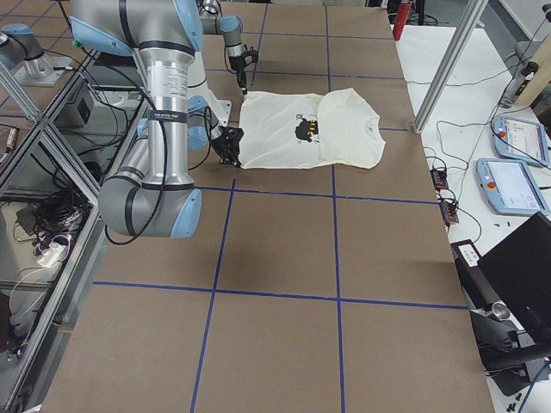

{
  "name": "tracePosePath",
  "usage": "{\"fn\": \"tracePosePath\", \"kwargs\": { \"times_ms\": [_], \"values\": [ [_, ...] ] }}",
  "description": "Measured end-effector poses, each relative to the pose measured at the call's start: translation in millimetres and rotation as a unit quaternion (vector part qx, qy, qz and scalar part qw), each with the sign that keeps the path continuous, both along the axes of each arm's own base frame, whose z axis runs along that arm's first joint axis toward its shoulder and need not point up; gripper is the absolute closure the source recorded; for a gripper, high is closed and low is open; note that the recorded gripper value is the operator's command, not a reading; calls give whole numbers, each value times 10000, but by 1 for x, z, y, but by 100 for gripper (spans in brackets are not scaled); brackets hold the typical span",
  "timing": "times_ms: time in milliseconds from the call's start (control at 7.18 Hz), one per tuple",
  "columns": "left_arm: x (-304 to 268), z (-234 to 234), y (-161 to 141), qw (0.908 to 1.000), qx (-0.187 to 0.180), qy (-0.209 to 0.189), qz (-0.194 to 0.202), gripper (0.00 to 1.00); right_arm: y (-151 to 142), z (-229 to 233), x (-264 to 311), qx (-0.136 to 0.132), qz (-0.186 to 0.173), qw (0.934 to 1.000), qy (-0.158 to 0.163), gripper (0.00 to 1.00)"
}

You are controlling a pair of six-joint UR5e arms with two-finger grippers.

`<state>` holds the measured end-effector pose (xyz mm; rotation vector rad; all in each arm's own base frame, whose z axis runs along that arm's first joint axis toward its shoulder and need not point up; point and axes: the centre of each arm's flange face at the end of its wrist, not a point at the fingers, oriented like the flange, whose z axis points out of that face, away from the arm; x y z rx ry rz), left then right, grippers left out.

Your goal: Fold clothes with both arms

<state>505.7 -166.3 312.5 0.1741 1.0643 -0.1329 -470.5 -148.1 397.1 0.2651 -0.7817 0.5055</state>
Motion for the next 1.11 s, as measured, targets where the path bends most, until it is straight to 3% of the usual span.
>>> {"fn": "tracePosePath", "kwargs": {
  "times_ms": [418, 836, 975, 1115],
  "values": [
    [-10, -14, 0, 9999, -10, 126, 37, 100, -9, -28, 17, 63, 61, 9997, -220, 100],
    [-103, -99, -5, 9981, -284, 365, 398, 100, -13, -133, 110, -217, -247, 9982, -502, 100],
    [-140, -122, -11, 9975, -268, 421, 494, 100, -16, -158, 140, -359, -316, 9973, -550, 100],
    [-160, -135, -27, 9975, -25, 459, 540, 100, -24, -172, 152, -392, -366, 9969, -569, 100]
  ]
}}
